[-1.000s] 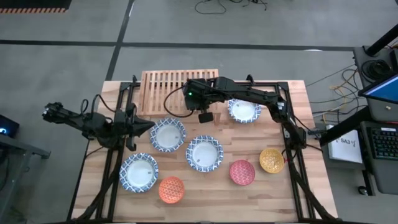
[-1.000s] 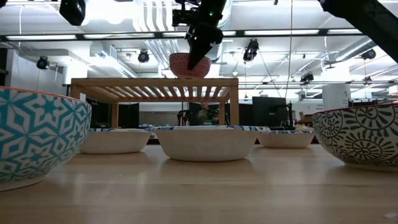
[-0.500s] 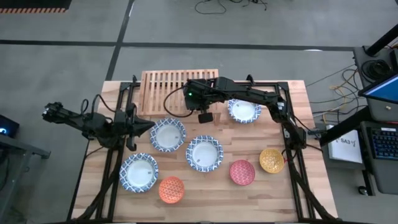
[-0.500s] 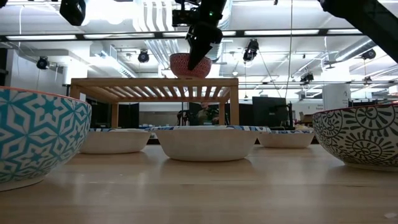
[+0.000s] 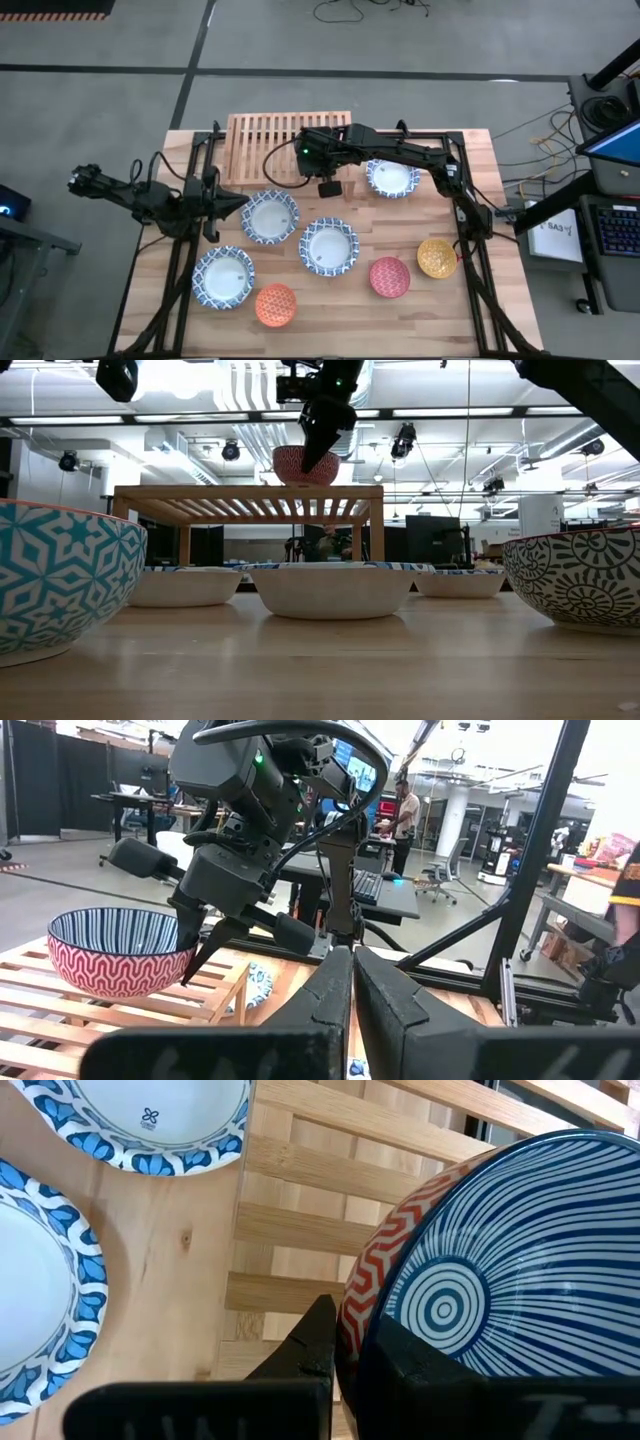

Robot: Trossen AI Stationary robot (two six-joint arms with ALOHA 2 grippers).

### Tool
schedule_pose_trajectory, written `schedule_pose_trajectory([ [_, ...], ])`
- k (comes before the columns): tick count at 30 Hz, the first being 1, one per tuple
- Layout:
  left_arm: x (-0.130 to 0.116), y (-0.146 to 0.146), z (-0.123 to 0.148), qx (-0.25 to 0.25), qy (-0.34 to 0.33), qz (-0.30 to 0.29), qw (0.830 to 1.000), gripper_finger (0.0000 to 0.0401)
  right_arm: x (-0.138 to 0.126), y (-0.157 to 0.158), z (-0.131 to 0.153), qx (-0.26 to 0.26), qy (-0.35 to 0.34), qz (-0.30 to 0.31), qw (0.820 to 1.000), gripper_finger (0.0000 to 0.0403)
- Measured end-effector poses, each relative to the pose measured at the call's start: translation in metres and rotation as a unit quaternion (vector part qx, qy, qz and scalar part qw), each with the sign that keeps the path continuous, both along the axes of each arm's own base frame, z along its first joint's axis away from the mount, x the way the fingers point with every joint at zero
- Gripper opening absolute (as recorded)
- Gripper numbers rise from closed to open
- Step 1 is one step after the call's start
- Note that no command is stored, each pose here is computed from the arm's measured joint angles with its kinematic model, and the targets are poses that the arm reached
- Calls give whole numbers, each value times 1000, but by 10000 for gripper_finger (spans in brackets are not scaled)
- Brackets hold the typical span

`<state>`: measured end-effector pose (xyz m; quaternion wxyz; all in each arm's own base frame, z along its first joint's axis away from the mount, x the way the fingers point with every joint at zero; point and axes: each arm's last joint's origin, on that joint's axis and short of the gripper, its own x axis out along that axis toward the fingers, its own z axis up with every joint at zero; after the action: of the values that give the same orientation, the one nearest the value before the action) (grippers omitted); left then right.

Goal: Place and stack bowls onto a shelf
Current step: Put the blue pattern bowl on the shelf, then put the white pattern bowl on the shelf

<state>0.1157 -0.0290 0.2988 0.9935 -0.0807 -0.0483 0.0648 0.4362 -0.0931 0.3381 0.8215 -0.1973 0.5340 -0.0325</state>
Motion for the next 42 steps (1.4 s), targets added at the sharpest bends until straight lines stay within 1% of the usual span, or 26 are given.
schedule_pose_trajectory([
  [20, 0, 0, 0, 0, 0, 0, 1000, 0, 1, 0, -3, 0, 3, 1, 1000, 16],
  [22, 0, 0, 0, 0, 0, 0, 1000, 0, 2, -1, -3, 3, -1, -6, 1000, 26],
  [25, 0, 0, 0, 0, 0, 0, 1000, 0, 3, -1, -3, 6, -10, -18, 1000, 52],
  [31, 0, 0, 0, 0, 0, 0, 1000, 0, 5, -2, -1, 5, -26, -22, 999, 97],
  [34, 0, 0, 0, 0, 0, 0, 1000, 0, 5, -1, -1, 5, -27, -23, 999, 103],
  [38, 0, 0, 0, 5, 1, 0, 1000, 0, 4, 1, 2, 15, -36, -40, 998, 104],
  [42, 0, 0, 0, 6, 2, 0, 1000, 0, -2, 4, 14, 16, -53, -44, 998, 104],
])
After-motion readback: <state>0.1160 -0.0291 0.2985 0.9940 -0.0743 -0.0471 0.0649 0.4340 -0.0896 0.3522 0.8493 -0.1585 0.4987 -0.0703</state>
